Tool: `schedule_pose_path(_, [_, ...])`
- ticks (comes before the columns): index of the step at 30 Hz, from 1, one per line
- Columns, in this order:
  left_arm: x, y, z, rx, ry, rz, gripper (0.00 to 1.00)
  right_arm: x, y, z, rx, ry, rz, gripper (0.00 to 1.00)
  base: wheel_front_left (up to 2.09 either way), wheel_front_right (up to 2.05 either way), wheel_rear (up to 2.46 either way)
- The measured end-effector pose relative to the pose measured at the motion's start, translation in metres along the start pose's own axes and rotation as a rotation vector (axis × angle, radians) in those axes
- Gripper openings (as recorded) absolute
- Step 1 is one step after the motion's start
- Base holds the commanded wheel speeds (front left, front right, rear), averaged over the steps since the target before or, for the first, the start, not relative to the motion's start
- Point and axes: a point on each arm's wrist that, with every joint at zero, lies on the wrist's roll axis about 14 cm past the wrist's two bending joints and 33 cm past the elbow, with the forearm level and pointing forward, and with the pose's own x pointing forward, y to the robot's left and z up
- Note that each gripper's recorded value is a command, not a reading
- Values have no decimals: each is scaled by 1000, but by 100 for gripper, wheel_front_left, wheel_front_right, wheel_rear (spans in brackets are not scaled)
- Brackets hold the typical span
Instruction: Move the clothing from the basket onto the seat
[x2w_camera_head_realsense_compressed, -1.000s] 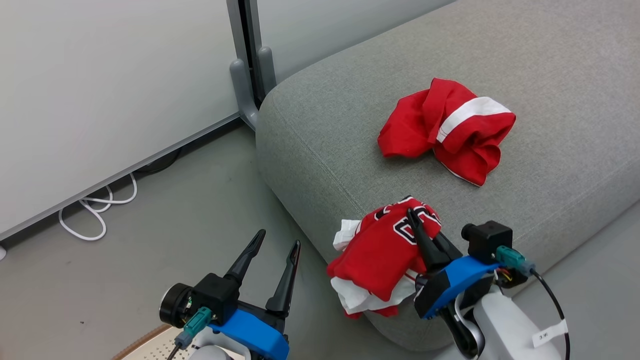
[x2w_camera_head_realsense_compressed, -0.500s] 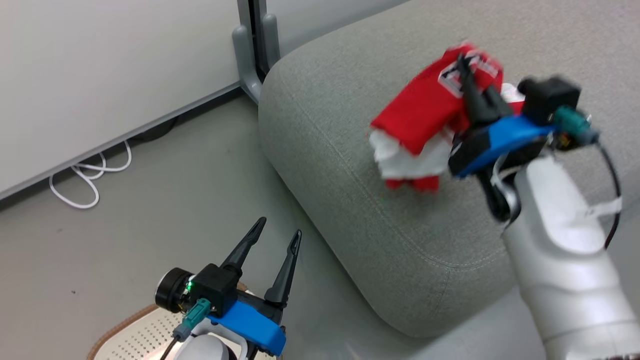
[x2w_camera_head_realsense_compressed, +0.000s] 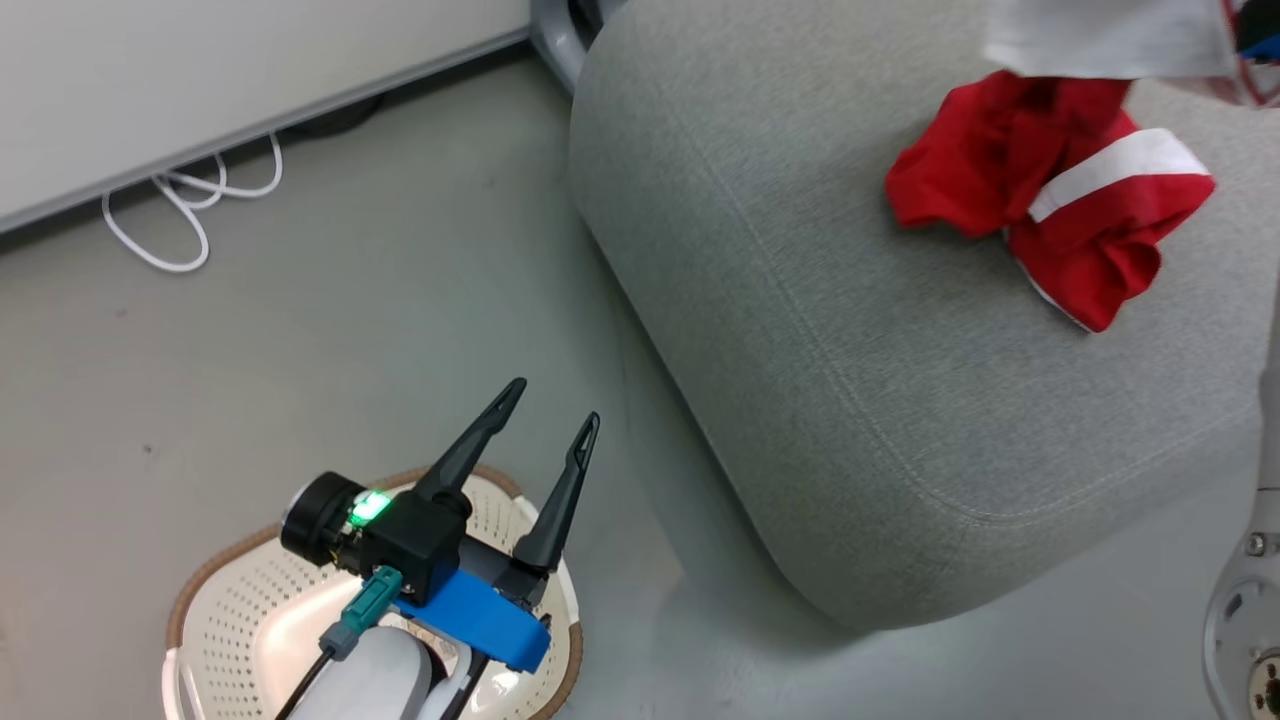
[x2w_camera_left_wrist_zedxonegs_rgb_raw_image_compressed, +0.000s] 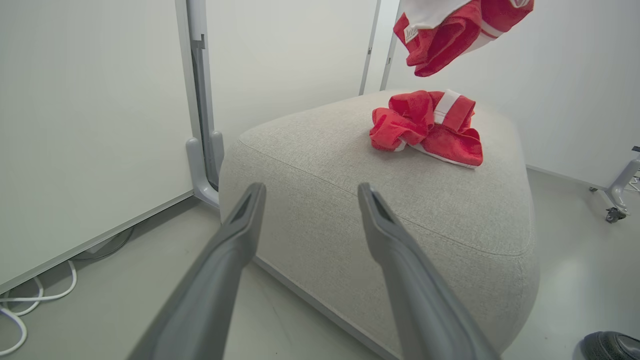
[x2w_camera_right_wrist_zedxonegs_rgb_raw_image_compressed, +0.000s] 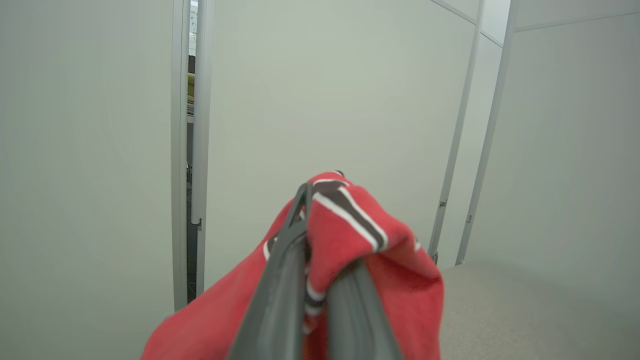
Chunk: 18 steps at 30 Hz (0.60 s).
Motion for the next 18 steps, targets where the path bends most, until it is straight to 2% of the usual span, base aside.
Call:
schedule_pose_path(4, [-2, 16, -8, 0, 5, 14, 100, 9, -2, -28, -14, 44, -25, 0, 0, 0, 0])
schedule_pose_path(7, [-3, 26, -15, -3, 9, 20, 100, 7, 2, -62, -12, 97, -33, 0, 0, 0, 0])
schedule_pose_path(13, [-5, 35, -31, -22, 28, 18, 100, -16, 5, -147, -38, 279, -53, 0, 0, 0, 0])
schedule_pose_path(18, [-10, 44, -44, -39, 49, 33, 100, -37, 5, -197, -55, 399, -67, 0, 0, 0, 0])
